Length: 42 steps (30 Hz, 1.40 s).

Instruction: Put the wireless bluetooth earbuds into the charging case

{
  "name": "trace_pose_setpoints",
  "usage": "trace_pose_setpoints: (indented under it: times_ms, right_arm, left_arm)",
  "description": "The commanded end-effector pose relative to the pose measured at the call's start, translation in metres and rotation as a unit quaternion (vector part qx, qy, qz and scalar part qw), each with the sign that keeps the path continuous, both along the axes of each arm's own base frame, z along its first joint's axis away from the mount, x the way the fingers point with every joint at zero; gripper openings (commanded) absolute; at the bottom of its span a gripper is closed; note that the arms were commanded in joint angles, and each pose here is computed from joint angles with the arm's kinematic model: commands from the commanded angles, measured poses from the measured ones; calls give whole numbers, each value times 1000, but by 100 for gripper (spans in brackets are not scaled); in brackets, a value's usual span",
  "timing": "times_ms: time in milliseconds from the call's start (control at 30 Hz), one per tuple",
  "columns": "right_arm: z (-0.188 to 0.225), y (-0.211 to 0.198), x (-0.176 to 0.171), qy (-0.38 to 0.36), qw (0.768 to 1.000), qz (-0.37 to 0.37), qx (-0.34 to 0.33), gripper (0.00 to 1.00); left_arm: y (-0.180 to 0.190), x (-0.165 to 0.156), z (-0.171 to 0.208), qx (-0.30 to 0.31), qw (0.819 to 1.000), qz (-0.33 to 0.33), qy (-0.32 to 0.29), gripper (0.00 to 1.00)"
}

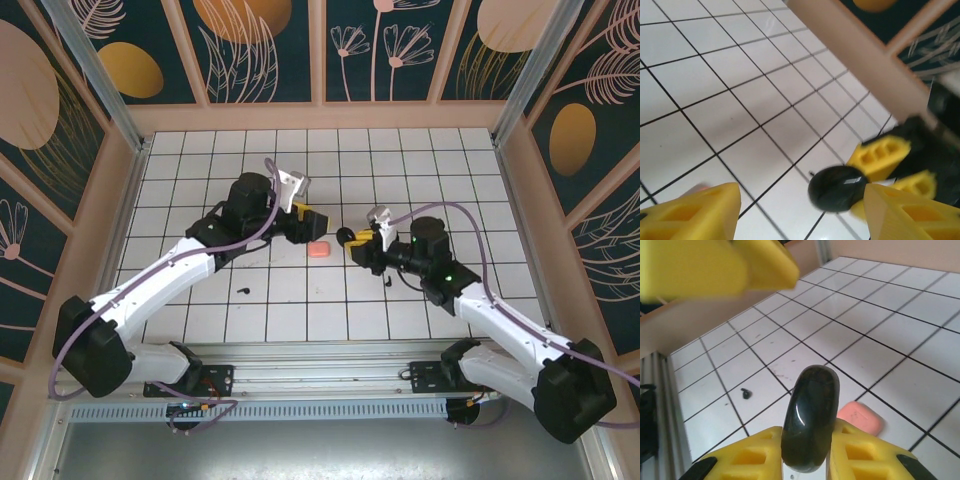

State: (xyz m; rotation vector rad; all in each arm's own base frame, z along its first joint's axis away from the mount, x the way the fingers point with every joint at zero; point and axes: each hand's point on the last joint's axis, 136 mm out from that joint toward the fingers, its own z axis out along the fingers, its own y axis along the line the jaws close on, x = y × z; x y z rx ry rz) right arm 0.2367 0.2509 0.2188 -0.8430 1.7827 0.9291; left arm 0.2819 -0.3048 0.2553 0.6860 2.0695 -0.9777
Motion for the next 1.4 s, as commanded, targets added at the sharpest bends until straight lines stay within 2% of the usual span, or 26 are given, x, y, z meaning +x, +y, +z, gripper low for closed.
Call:
trace_pose_setpoints:
  times_ms: [0, 200, 433, 600, 900, 1067, 1367]
  right_arm:
    - [5, 3, -24, 22, 995, 90, -32, 22]
    - [13, 9, -32, -5, 985, 158, -63, 22]
    - [21, 12, -26, -42, 975, 192, -105, 23]
    - [27, 16, -22, -70, 967, 215, -117, 22]
    - [26, 26, -36, -126, 940, 287, -138, 18]
    - [32, 38, -46, -146, 929, 316, -124, 17]
    - [32, 51, -48, -160, 921, 333, -125, 17]
  left_arm:
    - [8, -29, -5, 82, 984, -120, -102, 64]
    - [23, -47, -21, 149, 952, -192, -184, 64]
    - [27, -59, -19, 166, 921, -247, -253, 63]
    - [23, -81, -21, 142, 897, -313, -277, 58]
    - [21, -79, -20, 140, 895, -312, -286, 60]
    - [19, -78, -19, 132, 898, -311, -283, 61]
    - [13, -88, -22, 105, 900, -336, -259, 51]
